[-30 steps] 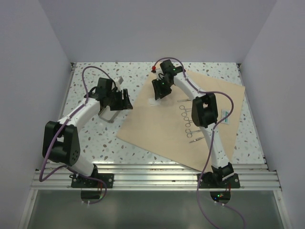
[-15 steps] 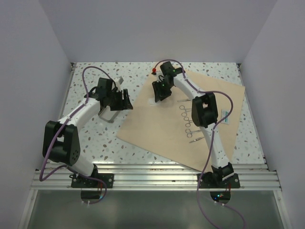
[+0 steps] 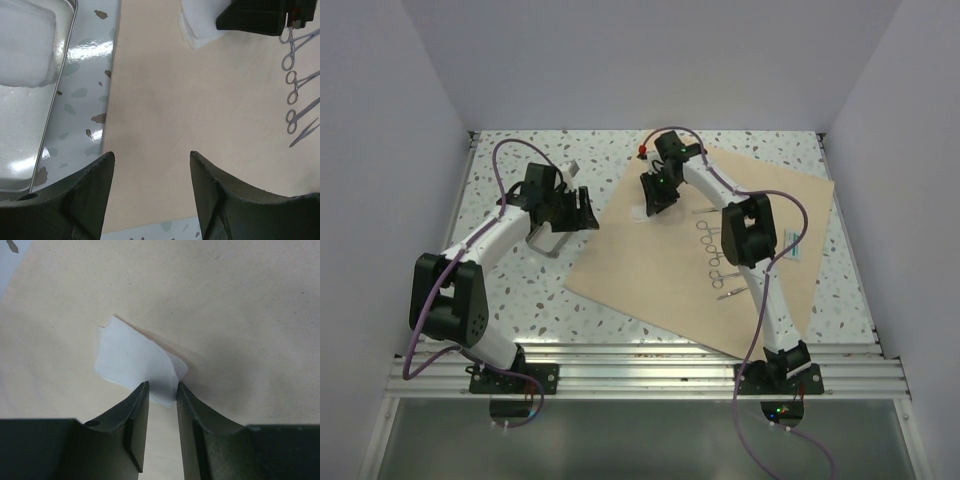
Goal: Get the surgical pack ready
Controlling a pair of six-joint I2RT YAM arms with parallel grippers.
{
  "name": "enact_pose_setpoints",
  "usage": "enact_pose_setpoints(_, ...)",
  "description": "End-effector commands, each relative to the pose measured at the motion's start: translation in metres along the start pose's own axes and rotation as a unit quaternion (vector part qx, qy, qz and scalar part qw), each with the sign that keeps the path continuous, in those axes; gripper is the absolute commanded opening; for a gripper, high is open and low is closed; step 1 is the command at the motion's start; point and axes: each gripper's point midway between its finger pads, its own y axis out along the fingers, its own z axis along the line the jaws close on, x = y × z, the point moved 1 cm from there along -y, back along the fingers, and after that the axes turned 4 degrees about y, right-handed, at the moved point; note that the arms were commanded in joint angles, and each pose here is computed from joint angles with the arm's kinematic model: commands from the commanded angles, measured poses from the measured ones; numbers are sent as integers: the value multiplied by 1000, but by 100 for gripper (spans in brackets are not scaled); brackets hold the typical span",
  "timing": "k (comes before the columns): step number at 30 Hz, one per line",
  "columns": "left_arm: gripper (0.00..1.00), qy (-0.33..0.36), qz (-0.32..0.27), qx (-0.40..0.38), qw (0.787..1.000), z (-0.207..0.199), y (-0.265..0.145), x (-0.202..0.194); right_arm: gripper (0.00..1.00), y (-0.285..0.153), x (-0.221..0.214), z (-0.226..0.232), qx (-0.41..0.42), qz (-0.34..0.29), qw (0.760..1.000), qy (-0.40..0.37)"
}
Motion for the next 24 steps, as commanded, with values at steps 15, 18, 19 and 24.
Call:
enact_pose_setpoints(15,66,4,-20,-16,1000,-8,-7,11,0,-19,18,22,-8,-30,999,-15)
enact_pose_setpoints(18,66,1,-21,-28,999,-13,-8,15,0,-40,22,32,-3,-43,999,-18)
enact_pose_setpoints(19,67,4,-26,-34,999,-17,-10,19,0,-54,22,39,2,-51,998,-21)
enact_pose_setpoints(24,73,28,-65,-92,993,-42,-27,40,0,-98,-1,79,35,-44,997,-58)
